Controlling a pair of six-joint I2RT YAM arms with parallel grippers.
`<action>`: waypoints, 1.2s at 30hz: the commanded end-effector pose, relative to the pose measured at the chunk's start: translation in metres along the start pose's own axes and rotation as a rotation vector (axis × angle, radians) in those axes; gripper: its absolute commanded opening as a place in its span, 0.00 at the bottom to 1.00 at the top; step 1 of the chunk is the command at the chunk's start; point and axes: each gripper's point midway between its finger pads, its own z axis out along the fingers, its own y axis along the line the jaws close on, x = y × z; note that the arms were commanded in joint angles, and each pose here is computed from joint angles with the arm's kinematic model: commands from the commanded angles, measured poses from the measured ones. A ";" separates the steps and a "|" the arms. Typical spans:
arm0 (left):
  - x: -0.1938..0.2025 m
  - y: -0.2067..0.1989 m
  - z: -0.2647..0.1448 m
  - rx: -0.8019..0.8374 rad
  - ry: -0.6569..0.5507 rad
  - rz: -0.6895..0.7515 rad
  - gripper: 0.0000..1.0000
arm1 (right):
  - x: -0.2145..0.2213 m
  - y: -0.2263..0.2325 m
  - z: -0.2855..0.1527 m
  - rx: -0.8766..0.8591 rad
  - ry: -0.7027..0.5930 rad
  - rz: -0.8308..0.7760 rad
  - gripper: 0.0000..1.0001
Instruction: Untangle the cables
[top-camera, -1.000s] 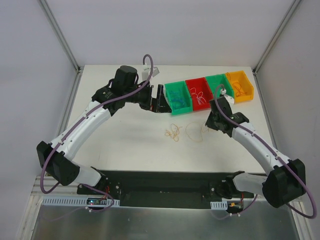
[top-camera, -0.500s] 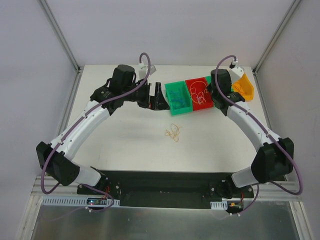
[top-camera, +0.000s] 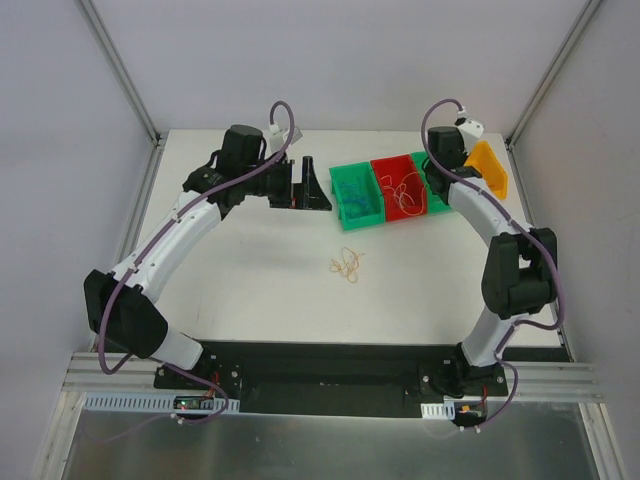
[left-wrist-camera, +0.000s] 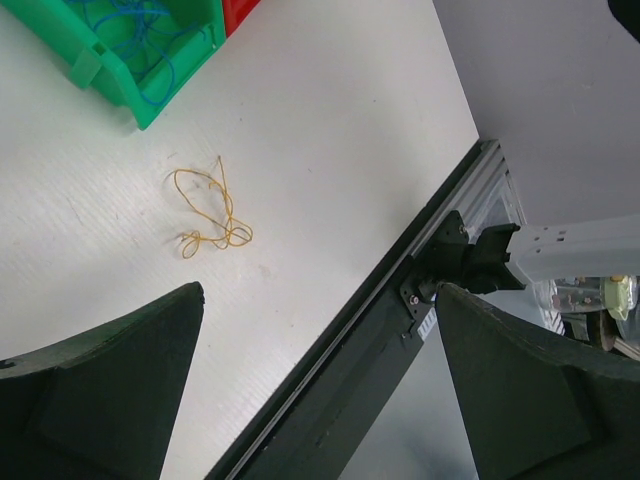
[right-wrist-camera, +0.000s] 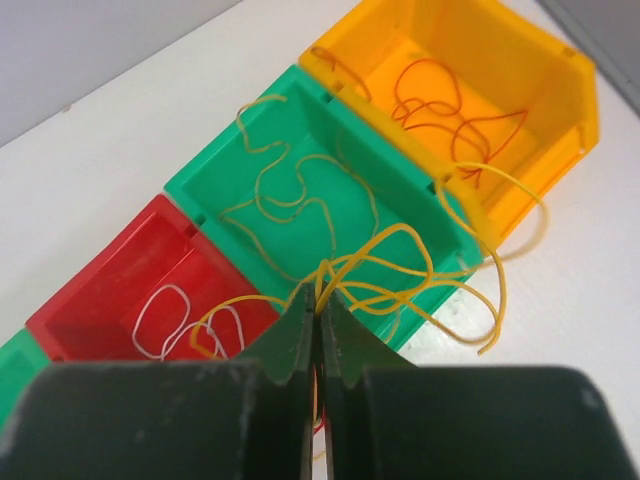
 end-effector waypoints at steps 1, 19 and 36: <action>0.000 -0.010 0.000 0.057 0.002 -0.002 0.99 | -0.077 0.000 -0.028 -0.062 -0.158 0.022 0.01; 0.003 -0.002 0.008 0.051 0.023 -0.017 0.99 | -0.038 -0.002 0.042 0.166 -0.099 -0.345 0.01; 0.010 0.020 0.023 -0.088 0.005 0.049 0.99 | 0.042 0.009 0.080 -0.161 0.332 -0.201 0.11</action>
